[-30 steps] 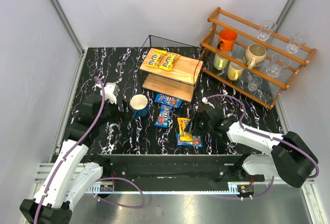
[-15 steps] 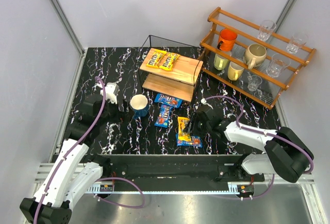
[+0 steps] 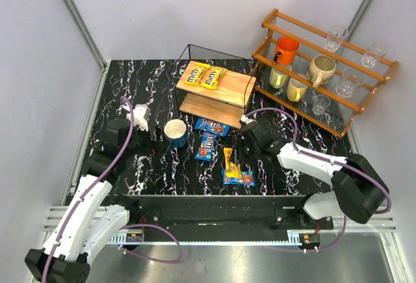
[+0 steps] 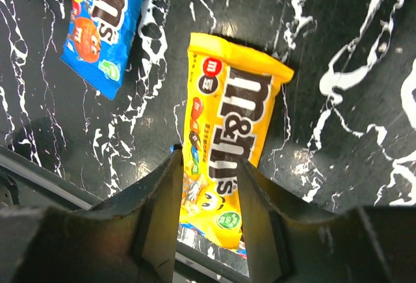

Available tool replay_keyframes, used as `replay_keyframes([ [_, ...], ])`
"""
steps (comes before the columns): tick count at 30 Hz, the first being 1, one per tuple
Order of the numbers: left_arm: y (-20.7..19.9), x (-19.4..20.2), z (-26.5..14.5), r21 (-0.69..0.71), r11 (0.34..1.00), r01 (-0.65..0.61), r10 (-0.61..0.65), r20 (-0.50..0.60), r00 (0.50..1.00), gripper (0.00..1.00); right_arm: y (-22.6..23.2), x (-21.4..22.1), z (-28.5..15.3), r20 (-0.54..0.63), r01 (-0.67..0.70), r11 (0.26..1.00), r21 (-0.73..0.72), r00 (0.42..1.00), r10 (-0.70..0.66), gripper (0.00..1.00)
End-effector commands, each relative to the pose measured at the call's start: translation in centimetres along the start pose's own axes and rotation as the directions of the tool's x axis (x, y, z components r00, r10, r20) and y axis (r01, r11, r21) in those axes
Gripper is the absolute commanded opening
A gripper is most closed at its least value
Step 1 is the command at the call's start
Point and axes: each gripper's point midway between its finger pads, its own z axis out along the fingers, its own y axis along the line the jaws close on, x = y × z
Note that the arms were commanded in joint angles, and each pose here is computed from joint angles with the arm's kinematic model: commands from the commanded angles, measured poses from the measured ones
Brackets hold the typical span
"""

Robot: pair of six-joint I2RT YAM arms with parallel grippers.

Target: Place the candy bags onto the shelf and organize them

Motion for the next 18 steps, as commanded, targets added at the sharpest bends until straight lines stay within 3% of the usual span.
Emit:
replay_keyframes([
  [1, 0.0, -1.3, -0.1, -0.012, 1.0, -0.002, 0.003, 0.047, 0.999, 0.99, -0.3, -2.4, -0.6, 0.027, 0.157, 0.986, 0.054, 0.987, -0.159, 0.48],
  [8, 0.0, -1.3, -0.1, -0.011, 1.0, -0.003, 0.003, 0.044, 0.999, 0.99, 0.8, -4.6, -2.4, 0.091, 0.106, 0.992, 0.067, 0.99, -0.112, 0.46],
  [12, 0.0, -1.3, 0.0, -0.013, 1.0, -0.002, 0.003, 0.043, 0.999, 0.99, 0.4, -4.4, -2.6, 0.101, -0.032, 0.994, 0.106, 0.995, 0.021, 0.46],
  [17, 0.0, -1.3, 0.0, -0.011, 1.0, -0.004, 0.004, 0.042, 0.999, 0.99, -3.2, -4.7, -3.0, 0.16, -0.138, 0.944, 0.299, 0.983, 0.093, 0.33],
  [18, 0.0, -1.2, 0.0, -0.012, 1.0, -0.002, 0.003, 0.041, 0.999, 0.99, -3.4, -4.6, -2.9, 0.157, -0.135, 0.94, 0.315, 0.984, 0.089, 0.26],
])
